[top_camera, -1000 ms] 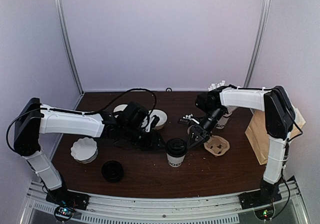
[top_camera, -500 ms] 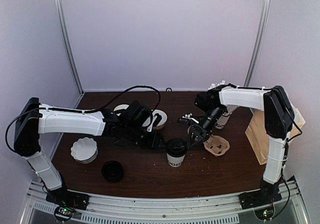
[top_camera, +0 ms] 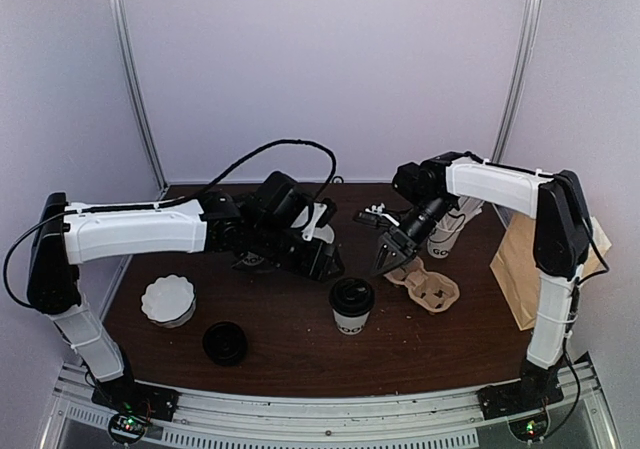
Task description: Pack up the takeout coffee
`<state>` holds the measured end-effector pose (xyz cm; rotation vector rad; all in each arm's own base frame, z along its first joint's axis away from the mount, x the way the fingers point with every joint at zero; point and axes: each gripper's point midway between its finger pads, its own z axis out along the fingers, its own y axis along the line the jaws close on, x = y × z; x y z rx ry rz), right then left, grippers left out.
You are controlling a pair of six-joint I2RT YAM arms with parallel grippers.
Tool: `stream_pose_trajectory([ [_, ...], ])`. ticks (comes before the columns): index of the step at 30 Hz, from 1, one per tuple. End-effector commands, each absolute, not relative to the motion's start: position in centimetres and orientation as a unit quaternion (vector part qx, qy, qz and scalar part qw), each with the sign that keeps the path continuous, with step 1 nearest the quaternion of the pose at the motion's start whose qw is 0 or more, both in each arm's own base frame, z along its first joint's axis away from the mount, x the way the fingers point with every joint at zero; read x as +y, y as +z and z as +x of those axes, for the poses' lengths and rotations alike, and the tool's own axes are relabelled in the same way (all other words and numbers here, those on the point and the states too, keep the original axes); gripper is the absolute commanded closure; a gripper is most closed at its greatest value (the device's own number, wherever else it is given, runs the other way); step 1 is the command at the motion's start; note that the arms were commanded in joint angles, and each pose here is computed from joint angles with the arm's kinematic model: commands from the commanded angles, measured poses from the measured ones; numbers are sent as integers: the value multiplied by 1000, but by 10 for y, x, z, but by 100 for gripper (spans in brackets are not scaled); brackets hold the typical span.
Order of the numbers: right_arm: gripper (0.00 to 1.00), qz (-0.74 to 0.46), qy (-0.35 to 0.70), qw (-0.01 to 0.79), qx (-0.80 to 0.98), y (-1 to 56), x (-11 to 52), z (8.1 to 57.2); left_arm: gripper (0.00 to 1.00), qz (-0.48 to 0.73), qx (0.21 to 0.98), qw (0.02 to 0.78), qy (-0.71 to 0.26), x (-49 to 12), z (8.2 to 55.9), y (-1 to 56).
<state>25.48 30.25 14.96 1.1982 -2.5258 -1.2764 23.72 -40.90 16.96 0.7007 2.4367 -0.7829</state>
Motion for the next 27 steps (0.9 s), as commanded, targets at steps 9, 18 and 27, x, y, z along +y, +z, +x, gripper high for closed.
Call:
stream_pose_trajectory([
  [9,38,466,-296,-209,-807,215,247,266,14,439,807,300,-256,-424,226,216],
  [18,32,512,-256,-316,-757,216,226,250,6,520,788,269,-190,-443,215,188],
  [27,32,509,-256,-311,-761,205,219,249,5,527,798,241,-166,-456,223,158],
])
